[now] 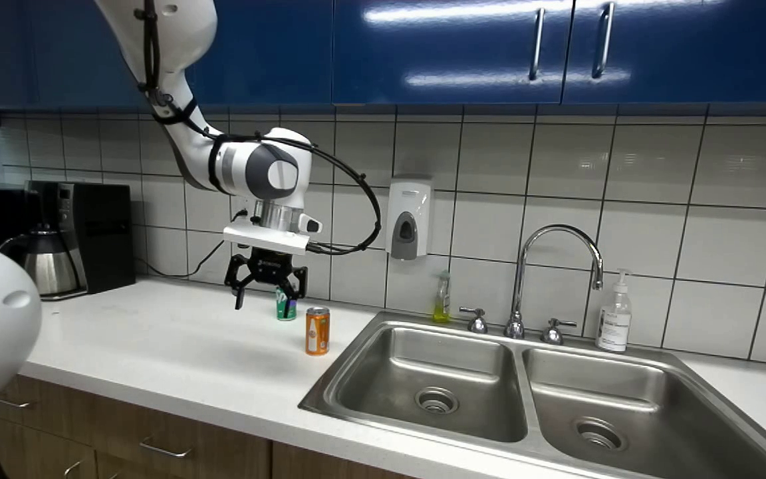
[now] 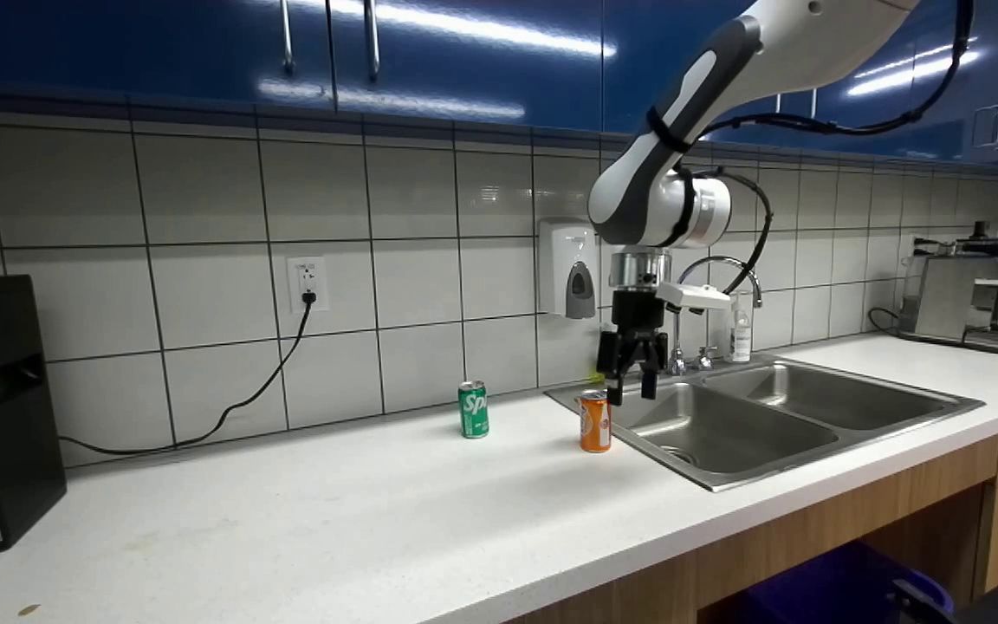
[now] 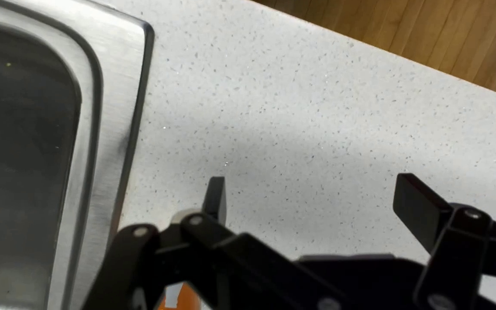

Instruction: Place the orange can in the left sink

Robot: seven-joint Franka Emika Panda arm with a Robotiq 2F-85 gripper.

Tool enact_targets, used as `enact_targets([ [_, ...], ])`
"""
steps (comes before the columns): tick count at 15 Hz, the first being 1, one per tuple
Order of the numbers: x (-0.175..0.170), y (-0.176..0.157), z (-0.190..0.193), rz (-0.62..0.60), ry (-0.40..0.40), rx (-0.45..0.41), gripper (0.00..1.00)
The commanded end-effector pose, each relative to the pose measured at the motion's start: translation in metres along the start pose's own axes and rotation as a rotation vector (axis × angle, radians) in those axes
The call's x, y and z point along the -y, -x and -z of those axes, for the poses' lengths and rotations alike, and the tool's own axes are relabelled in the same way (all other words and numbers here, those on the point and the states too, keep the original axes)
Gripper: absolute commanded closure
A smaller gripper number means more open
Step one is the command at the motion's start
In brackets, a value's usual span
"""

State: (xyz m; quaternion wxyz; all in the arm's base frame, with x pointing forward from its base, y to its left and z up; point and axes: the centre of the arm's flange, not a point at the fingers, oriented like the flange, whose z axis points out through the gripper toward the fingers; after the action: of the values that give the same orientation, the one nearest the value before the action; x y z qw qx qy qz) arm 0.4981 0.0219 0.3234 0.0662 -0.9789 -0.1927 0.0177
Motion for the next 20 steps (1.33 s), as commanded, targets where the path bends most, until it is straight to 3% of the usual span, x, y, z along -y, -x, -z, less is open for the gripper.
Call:
enact_targets([
  [1,-0.001,-0.026,-0.013,-0.026,0.020,-0.029,0.00],
  [7,-0.018,-0.056,-0.022,-0.041,0.054,-0.058,0.00],
  [9,-0.013,-0.043,-0.024,-0.022,0.038,-0.048,0.00],
  [20,-0.020,-0.050,-0.025,-0.029,0.040,-0.051,0.00],
])
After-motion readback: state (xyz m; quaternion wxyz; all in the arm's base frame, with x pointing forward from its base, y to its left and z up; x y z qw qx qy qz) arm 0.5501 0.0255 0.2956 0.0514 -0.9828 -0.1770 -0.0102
